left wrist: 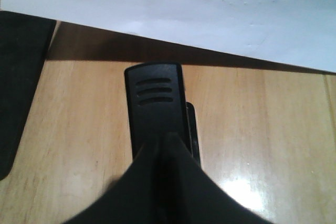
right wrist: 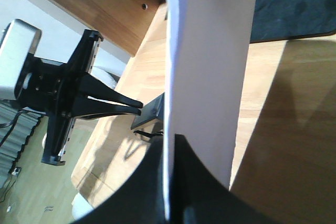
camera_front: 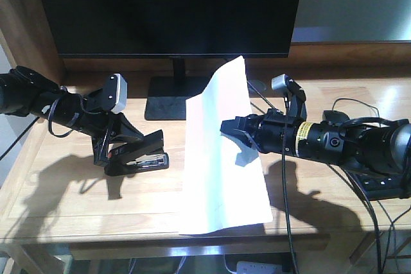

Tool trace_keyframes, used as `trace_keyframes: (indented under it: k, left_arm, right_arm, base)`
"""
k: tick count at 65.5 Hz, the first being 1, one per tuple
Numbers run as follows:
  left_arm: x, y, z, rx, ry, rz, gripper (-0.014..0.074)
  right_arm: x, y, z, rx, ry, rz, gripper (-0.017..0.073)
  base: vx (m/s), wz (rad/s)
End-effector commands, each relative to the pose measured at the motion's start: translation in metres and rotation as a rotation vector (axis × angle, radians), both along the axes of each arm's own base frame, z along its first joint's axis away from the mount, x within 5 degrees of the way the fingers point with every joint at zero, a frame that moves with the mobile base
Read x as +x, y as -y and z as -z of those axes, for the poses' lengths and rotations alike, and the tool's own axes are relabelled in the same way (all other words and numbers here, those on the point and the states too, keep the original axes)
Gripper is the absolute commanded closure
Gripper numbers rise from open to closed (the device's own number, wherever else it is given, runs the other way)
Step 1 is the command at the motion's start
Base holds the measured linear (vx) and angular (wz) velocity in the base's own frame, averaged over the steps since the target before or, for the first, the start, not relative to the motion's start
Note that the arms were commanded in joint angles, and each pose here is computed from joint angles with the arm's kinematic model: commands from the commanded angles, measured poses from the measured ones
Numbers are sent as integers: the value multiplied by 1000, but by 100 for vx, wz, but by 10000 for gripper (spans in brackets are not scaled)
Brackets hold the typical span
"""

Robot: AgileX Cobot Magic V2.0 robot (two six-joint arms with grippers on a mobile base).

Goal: Grab stapler and paper to desk for stapling
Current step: 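Lower the paper flat onto the desk beside the stapler with right gripper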

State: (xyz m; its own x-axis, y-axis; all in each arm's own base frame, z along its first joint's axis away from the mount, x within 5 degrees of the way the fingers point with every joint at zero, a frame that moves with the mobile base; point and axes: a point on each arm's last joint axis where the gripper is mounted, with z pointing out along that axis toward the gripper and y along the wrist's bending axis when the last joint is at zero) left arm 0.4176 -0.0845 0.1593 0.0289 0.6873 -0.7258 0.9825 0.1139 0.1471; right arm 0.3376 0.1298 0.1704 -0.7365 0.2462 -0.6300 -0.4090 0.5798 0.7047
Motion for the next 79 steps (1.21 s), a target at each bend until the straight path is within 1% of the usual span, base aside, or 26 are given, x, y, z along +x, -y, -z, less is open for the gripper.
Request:
trace_keyframes:
  k: [1,8,12,19,22,26,29,34,40,46,54,60,65,79]
  left_arm:
    - [0,4,-34,-58,59,-7,601]
    - [0,4,-34,-58,59,-7,601]
    - [0,4,-34,-58,59,-7,601]
    - [0,4,-34,-58,59,-7,601]
    - [0,4,-34,-58,59,-7,601]
    - [0,4,-34,-58,59,-7,601]
    - [0,4,-34,-58,59,-7,601]
    - [0,4,-34,-58,59,-7,601]
    - [0,4,-34,-58,59,-7,601]
    - [0,4,-34,-58,59,-7,601]
    - [0,4,-34,-58,59,-7,601]
    - [0,4,-34,-58,59,-7,601]
    - [0,4,-34,-58,59,-7,601]
    - [0,4,-34,-58,59,-7,601]
  right_arm:
    - [1,-4,-26,73,95,-34,564]
    - [-2,-11,-26,70,95,-57,564]
    - [-5,-18,-24,52,87,-71,564]
    - [-10,-32,-21,-2,95,-95,564]
    - [-9,-36,-20,-38,105,-97,564]
    - [-9,-39,-20,-55,106,-88,564]
    - [-8,-40,-21,-54,106,-84,564]
    - [-8,-41,-24,-17,107,-81,564]
    - [-8,-41,-25,0,106,-73,564]
    - [-7,-41,-24,-9,102,-64,564]
    - [-5,-39,-20,-48,88,-39,564]
    - [-4,-39,-13,-47,70,-39,564]
    - [-3,-41,-4,-34,48,-45,564]
    - [-3,-46,11,40,17,-88,564]
  base:
    - [0,0]
    - [0,0]
    - [0,0]
    - [0,0]
    - [0,0]
    - [0,0]
    - [0,0]
    - [0,0]
    - [0,0]
    - [0,0]
    - [0,0]
    - [0,0]
    - [0,0]
    - [0,0]
